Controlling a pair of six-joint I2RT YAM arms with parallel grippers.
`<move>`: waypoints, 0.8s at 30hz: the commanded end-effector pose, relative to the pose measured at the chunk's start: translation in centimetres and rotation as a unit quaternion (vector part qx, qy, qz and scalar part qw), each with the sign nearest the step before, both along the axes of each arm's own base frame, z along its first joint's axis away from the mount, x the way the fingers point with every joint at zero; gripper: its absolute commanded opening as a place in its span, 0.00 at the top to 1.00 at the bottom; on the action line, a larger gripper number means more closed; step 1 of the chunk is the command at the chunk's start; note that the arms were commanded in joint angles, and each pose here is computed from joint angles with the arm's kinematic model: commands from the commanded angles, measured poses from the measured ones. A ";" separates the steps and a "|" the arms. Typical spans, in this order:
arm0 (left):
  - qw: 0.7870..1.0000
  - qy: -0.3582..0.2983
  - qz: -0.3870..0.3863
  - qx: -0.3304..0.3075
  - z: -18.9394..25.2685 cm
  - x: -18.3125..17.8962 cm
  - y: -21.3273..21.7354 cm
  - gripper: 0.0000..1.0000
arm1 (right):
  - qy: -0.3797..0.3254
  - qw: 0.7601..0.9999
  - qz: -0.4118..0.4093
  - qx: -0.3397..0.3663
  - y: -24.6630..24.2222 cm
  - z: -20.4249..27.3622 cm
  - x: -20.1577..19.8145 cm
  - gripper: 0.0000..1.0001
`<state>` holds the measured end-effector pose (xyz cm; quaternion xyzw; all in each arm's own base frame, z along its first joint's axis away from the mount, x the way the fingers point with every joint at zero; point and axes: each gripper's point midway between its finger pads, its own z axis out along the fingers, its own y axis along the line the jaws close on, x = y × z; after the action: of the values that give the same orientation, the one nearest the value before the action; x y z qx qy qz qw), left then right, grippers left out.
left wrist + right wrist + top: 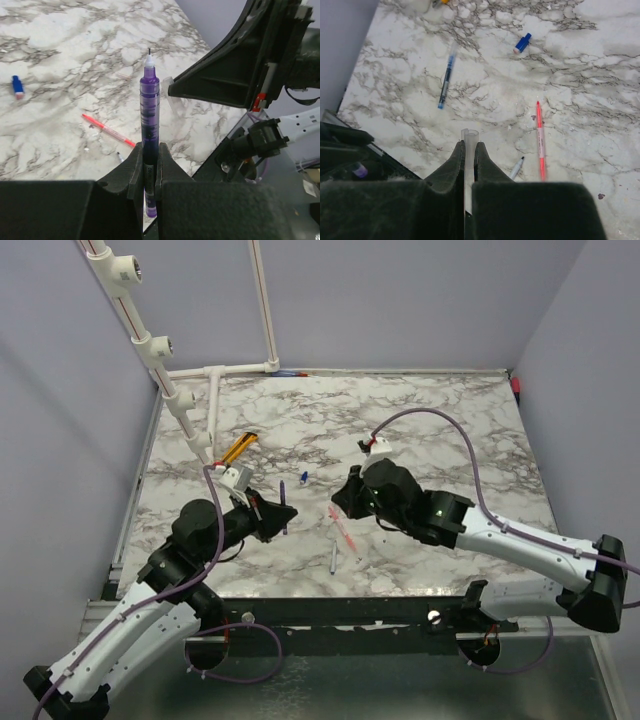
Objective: Insert the pens into the pen caps
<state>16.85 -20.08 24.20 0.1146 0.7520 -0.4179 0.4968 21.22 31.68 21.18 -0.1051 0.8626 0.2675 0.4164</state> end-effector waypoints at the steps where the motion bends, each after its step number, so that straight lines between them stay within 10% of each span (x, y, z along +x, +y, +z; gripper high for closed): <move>1: 0.994 -0.018 -0.078 -0.072 1.8 -1.6 -2.5 1.00 | -0.065 0.995 0.024 0.067 -0.2 4.2 -0.2 0.99; 24: 0.974 -0.066 -0.176 -0.126 2.9 -4.5 -4.0 1.00 | -0.232 0.902 0.219 0.289 4.4 20.7 -5.1 0.99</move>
<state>13.11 -23.78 26.33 0.1833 0.6452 -0.5700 0.4745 17.45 35.08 37.48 -0.1969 0.6463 0.5108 0.5316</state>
